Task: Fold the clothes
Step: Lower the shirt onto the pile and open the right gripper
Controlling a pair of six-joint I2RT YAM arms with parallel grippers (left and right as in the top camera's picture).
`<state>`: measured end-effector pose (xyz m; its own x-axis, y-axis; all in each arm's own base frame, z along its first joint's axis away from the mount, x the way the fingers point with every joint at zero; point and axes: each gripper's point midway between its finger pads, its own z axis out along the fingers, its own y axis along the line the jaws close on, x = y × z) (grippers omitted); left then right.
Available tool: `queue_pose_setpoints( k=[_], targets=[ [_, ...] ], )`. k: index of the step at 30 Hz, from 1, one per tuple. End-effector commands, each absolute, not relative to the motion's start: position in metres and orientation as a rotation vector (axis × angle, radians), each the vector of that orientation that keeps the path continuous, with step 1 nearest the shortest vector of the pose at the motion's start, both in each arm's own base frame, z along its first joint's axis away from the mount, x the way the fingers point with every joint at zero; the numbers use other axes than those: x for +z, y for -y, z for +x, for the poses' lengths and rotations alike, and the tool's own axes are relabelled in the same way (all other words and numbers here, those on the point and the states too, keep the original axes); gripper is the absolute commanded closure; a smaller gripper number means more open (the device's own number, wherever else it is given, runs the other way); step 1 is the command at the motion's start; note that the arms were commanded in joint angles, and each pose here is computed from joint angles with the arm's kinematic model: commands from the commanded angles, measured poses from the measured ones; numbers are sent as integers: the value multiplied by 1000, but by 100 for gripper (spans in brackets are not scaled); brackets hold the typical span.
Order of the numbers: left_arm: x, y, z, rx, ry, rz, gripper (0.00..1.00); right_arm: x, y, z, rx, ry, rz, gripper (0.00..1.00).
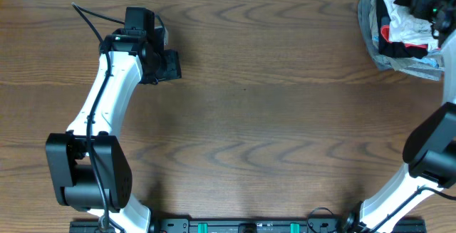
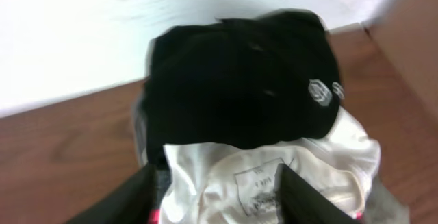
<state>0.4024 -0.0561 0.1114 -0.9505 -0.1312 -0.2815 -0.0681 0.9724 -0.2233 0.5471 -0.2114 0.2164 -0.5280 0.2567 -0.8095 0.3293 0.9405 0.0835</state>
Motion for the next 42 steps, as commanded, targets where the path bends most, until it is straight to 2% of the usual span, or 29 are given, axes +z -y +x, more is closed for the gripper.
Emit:
queue_pose_setpoints(
  k=[1, 4, 9, 13, 17, 23, 30, 32, 35, 42],
  targets=[
    [106, 52, 401, -285, -2834, -157, 42, 194, 237, 540, 36, -2097, 762, 50],
    [106, 52, 402, -285, -2833, -157, 42, 186, 241, 544, 80, -2082, 792, 37],
    [106, 52, 402, -285, -2833, -157, 42, 164, 247, 546, 149, -2053, 947, 34],
    [106, 52, 402, -285, -2833, -157, 42, 148, 254, 549, 246, -1960, 1163, 46],
    [106, 52, 402, -285, -2833, -157, 42, 139, 257, 557, 324, -1867, 1294, 52],
    [106, 52, 402, -285, -2833, -157, 42, 136, 257, 573, 366, -1802, 1293, 59],
    [106, 52, 402, -285, -2833, -157, 42, 130, 259, 579, 371, -1785, 1284, 75],
    [106, 52, 402, -285, -2833, -157, 42, 128, 260, 579, 370, -1785, 1285, 80],
    [106, 52, 402, -285, -2833, -157, 42, 127, 260, 579, 370, -1784, 1285, 99],
    [106, 52, 402, -285, -2833, -157, 42, 129, 252, 581, 422, -1823, 1236, 99]
  ],
)
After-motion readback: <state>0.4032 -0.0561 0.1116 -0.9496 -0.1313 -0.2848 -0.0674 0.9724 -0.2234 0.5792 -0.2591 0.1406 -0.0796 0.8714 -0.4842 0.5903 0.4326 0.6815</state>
